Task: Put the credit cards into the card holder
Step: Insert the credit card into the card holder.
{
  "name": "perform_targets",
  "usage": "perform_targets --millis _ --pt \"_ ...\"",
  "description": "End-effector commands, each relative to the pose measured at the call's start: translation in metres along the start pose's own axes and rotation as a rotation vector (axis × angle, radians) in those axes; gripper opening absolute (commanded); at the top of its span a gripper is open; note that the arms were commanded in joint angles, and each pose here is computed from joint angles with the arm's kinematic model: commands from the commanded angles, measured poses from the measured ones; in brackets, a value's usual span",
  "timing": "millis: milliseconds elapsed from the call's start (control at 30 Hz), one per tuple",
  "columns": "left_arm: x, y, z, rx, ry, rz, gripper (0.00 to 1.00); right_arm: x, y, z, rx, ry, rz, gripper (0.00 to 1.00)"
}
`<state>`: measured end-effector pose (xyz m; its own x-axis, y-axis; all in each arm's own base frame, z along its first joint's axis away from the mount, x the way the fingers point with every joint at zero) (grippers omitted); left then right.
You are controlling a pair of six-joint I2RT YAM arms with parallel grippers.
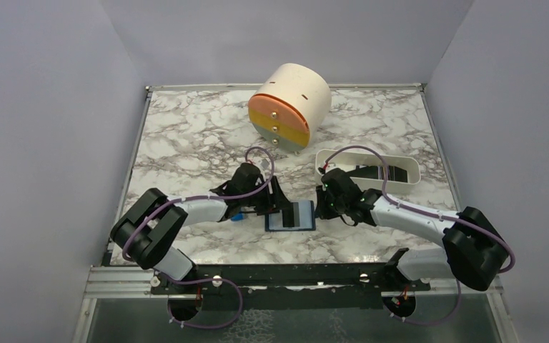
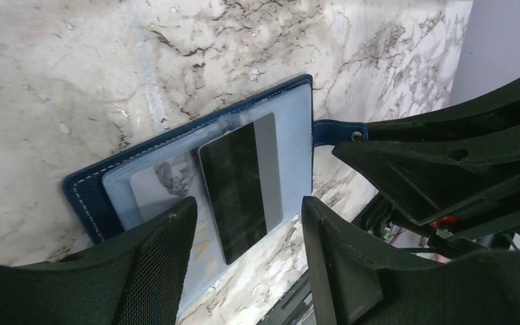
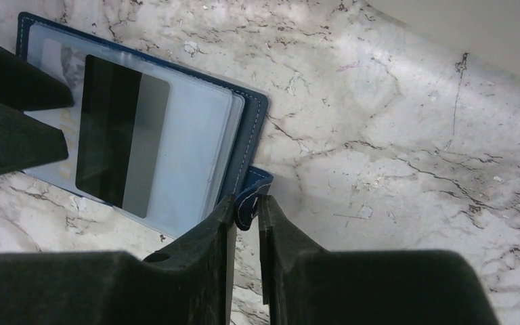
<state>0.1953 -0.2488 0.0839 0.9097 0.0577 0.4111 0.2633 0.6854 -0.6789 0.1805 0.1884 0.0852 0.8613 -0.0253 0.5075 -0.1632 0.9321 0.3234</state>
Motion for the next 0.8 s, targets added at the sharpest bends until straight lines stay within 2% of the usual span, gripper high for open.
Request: perform_targets --millis 0,767 --pt "-0.007 -0.005 -0.005 -0.009 0.036 0.005 0.61 0.0 0.002 -0.007 0.024 -0.034 0.001 0.15" --pt "0.0 -0.056 -0.017 -0.142 0.029 -0.011 0.6 -0.017 0.001 -0.016 0.077 -0.004 -0.043 0.08"
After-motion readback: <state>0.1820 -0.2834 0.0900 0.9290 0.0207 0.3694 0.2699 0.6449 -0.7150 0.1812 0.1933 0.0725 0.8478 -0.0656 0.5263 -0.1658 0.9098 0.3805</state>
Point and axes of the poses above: each gripper's point midway between its finger pads, its own z axis back along the fingers, its own y axis along the line the jaws close on, x = y × z, the point moved 6 cm from there along z, back along the fingers, and after that the axes turned 11 degrees about -z, right-handed, at the moved point
